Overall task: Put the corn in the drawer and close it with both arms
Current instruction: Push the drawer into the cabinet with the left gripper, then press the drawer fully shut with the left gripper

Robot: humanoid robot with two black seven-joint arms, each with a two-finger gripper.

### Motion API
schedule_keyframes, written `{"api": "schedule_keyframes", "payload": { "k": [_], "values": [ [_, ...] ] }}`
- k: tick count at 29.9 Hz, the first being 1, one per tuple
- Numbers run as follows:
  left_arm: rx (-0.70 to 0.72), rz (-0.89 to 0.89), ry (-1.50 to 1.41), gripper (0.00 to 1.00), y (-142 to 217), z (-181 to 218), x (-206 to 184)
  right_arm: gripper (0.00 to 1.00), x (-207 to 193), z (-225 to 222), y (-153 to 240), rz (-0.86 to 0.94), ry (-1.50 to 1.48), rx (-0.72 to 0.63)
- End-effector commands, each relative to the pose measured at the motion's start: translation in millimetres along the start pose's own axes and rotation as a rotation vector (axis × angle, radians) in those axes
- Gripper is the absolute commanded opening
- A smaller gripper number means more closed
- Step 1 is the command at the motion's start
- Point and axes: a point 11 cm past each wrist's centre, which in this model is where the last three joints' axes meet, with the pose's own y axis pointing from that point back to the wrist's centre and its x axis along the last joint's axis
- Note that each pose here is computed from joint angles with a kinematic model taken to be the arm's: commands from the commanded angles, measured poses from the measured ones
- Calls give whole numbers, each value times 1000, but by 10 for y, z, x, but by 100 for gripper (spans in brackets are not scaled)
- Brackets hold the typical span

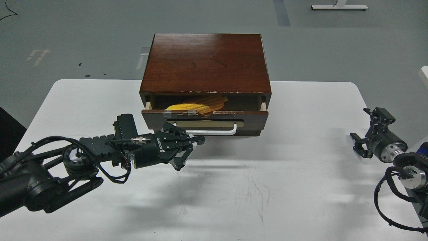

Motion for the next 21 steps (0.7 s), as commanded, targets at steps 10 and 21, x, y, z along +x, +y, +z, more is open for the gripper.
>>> {"api": "schedule_keyframes", "payload": {
  "k": [10,21],
  "values": [
    [35,5,-2,0,-78,-140,8,100,-164,-354,-85,-87,-27,108],
    [62,32,-4,0,-144,-240,84,100,-229,-429,-128,-101,-25,121]
  ]
}}
